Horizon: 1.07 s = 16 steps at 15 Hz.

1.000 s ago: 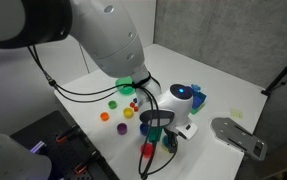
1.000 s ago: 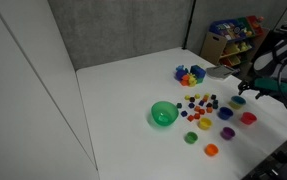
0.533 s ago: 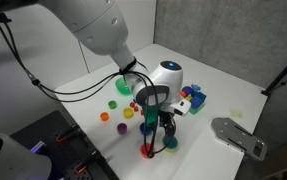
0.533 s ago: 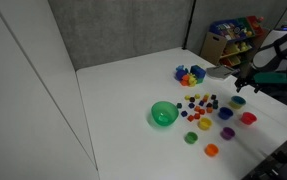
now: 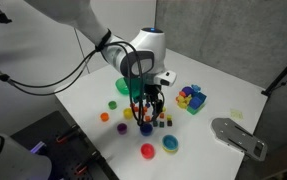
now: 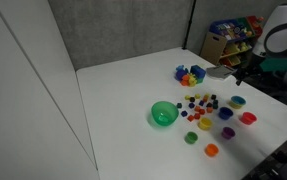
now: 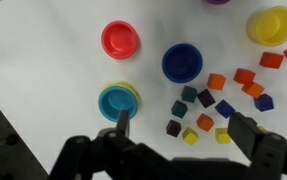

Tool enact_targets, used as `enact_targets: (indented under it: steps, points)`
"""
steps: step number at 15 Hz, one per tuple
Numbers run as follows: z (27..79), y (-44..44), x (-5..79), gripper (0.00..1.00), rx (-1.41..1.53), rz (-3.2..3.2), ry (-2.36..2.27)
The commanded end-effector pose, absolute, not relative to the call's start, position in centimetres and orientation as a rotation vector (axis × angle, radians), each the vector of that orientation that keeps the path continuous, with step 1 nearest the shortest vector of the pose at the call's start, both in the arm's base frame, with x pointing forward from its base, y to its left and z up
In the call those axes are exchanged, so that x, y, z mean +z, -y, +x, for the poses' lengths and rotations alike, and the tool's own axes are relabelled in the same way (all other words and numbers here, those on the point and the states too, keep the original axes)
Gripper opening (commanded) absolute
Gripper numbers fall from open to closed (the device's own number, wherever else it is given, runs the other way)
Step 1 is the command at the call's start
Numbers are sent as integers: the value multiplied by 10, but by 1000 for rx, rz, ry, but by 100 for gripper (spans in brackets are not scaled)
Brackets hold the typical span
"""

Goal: Put the light blue bowl inside the yellow bowl

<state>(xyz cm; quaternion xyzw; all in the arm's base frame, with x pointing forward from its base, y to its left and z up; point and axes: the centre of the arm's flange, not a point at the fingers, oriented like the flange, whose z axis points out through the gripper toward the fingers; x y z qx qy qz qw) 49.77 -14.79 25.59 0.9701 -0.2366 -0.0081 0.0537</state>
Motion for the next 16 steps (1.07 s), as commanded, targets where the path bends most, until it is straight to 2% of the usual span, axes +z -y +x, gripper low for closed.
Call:
enact_targets:
  steps: [1, 10, 16]
  points:
    - [478, 129, 323, 100, -68, 2999, 637]
    - [440, 108, 461, 100, -140, 3054, 408]
    - [427, 109, 502, 100, -142, 3073, 324]
